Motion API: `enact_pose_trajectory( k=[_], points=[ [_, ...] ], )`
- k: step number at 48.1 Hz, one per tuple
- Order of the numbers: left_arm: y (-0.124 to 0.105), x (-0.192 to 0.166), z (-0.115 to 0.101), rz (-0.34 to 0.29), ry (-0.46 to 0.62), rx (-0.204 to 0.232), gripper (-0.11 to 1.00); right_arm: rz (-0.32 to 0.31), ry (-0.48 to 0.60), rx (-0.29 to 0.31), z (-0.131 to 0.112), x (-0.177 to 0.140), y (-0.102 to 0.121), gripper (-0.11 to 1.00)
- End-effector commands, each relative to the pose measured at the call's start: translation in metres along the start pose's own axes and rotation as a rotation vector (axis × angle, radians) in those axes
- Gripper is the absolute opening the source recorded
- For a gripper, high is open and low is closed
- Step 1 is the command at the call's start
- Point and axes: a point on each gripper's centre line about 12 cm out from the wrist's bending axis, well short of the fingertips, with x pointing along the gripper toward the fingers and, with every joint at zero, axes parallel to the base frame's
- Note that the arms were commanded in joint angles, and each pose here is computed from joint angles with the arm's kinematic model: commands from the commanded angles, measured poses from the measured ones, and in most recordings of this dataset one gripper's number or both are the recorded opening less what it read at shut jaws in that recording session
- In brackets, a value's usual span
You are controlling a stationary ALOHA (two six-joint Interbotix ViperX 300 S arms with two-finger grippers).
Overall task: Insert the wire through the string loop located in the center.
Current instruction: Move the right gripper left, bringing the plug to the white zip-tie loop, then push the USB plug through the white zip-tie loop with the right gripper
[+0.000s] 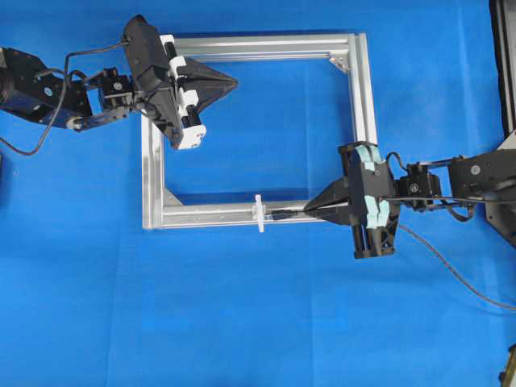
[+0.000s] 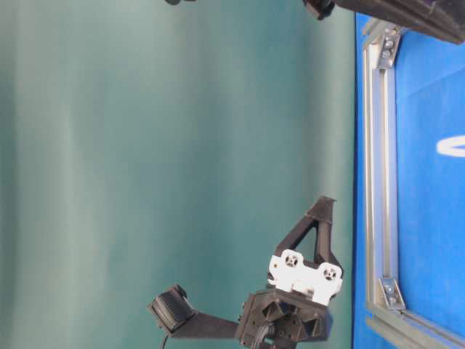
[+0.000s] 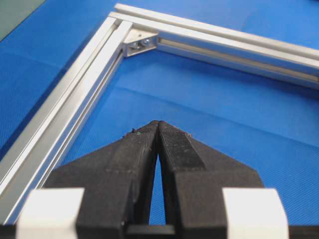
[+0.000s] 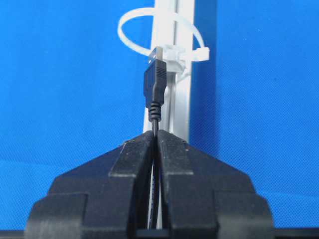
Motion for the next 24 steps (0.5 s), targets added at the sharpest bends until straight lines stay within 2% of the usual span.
enact_pose_trajectory(
  k=[1,24],
  points=[
    [-0.0027,0.0001,0.0164,-0.008,-0.049,-0.001,0.0,0.0,-0.042,0.001,0.0096,-0.0031,-0.0007,-0.02],
    [-0.0027,0.0001,0.0164,-0.009,-0.049,-0.003,0.0,-0.001,-0.057,-0.001,0.0104,-0.0039,-0.0016,-0.02]
  ],
)
